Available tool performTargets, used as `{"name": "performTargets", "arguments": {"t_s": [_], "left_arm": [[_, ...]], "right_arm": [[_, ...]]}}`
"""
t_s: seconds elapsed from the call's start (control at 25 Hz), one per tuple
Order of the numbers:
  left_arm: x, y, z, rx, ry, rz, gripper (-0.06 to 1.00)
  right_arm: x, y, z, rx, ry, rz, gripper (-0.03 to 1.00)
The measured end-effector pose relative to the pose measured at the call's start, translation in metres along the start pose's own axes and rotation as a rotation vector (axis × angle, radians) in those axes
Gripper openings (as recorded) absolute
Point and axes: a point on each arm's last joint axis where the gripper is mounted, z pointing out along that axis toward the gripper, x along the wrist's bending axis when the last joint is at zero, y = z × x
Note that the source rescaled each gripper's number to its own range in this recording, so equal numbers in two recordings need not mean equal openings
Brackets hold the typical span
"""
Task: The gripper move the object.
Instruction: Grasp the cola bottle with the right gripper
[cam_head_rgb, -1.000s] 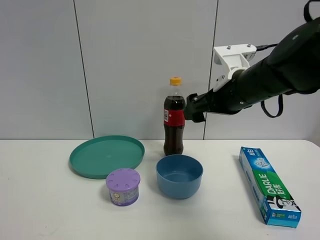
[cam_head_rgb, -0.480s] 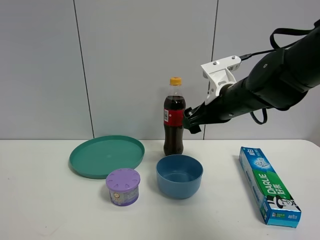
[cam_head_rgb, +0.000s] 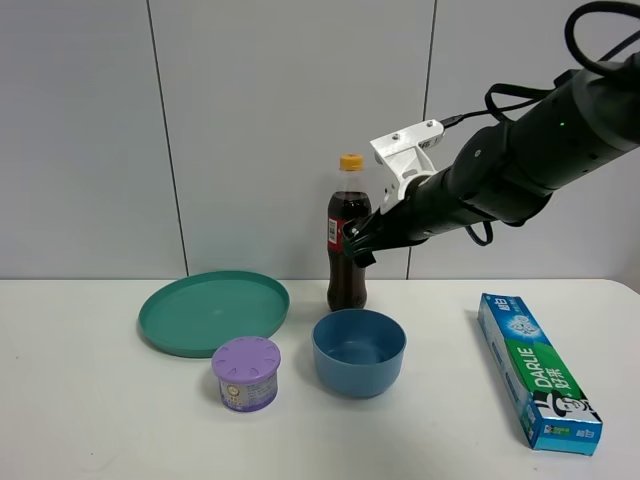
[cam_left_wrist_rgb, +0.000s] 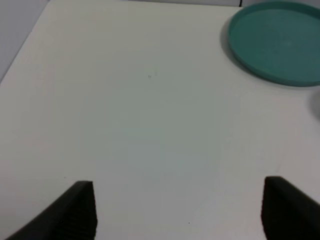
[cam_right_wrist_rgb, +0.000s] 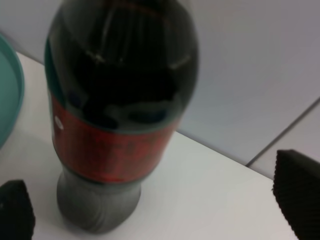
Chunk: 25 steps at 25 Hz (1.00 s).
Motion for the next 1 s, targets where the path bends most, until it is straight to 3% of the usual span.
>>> {"name": "performTargets", "arguments": {"t_s": [0.36, 0.68, 1.0], "left_arm": [[0.000, 0.000, 0.000, 0.000, 0.000, 0.000, 1.00], [0.000, 0.000, 0.000, 0.000, 0.000, 0.000, 1.00], [0.000, 0.000, 0.000, 0.000, 0.000, 0.000, 1.00]], "right_arm": [[0.005, -0.007, 0.021, -0.053, -0.057, 0.033, 0.90], [0.019, -0.011, 0.032, -0.125, -0.019, -0.011, 0.90], [0.025, -0.016, 0.041, -0.224, -0.022, 0.070, 0.90]]}}
